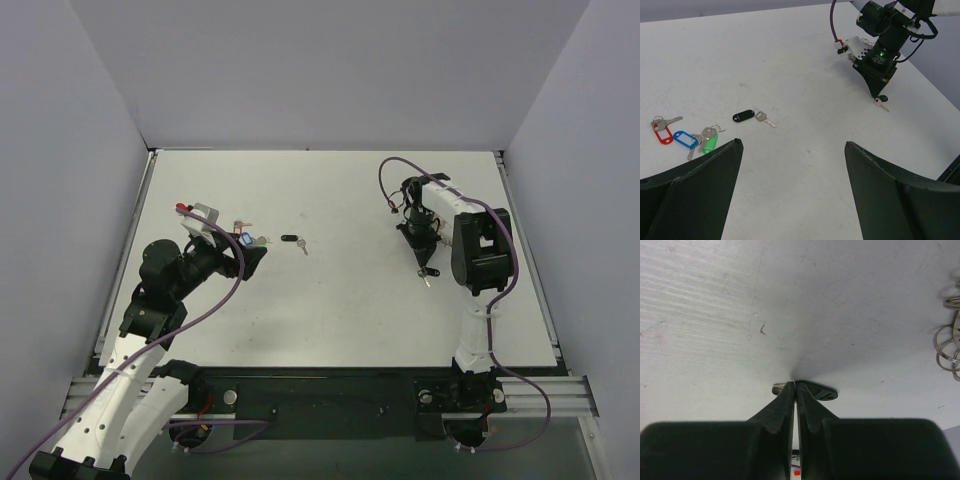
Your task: Put the keys on the keyring
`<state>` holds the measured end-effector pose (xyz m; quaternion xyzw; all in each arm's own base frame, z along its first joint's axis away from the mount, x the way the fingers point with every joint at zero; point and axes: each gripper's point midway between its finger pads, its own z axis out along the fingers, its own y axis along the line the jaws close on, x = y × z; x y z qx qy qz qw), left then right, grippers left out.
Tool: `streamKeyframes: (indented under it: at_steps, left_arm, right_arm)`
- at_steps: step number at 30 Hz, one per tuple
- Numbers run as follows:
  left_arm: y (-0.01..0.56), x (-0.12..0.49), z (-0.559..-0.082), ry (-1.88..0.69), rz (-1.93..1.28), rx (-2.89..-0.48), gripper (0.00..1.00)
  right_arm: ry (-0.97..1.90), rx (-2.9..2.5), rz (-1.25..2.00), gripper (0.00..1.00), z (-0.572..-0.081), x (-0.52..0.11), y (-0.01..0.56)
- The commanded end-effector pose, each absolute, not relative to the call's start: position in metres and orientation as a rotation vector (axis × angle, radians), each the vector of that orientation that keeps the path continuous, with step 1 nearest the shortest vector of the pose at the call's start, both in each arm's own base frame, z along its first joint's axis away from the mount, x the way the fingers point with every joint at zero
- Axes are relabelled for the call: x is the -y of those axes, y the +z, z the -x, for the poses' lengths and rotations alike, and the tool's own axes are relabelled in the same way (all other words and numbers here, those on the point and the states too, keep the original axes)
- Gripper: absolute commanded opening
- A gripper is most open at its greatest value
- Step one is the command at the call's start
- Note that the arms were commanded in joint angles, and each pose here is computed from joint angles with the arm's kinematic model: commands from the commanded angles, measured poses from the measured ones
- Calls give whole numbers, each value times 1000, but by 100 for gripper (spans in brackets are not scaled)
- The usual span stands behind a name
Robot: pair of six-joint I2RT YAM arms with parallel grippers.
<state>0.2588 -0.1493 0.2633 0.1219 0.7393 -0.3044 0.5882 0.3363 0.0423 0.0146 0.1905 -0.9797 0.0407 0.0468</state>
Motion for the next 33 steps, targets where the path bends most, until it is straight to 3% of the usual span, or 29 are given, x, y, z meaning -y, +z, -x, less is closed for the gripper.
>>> streamKeyframes:
  at_steps: [1,17,33]
  left_arm:
    - [284,153,-258,-718,-321,-1651,93]
    - [283,153,-259,-718,-321,-1654,93]
    - [282,153,-259,-717,-319,-1657,93]
  right_arm:
    - [142,2963,-579,0,-329,-40,30]
    - [79,3255,-653,0,-327,-47,38]
    - [188,3488,-682,0,-343,-41,28]
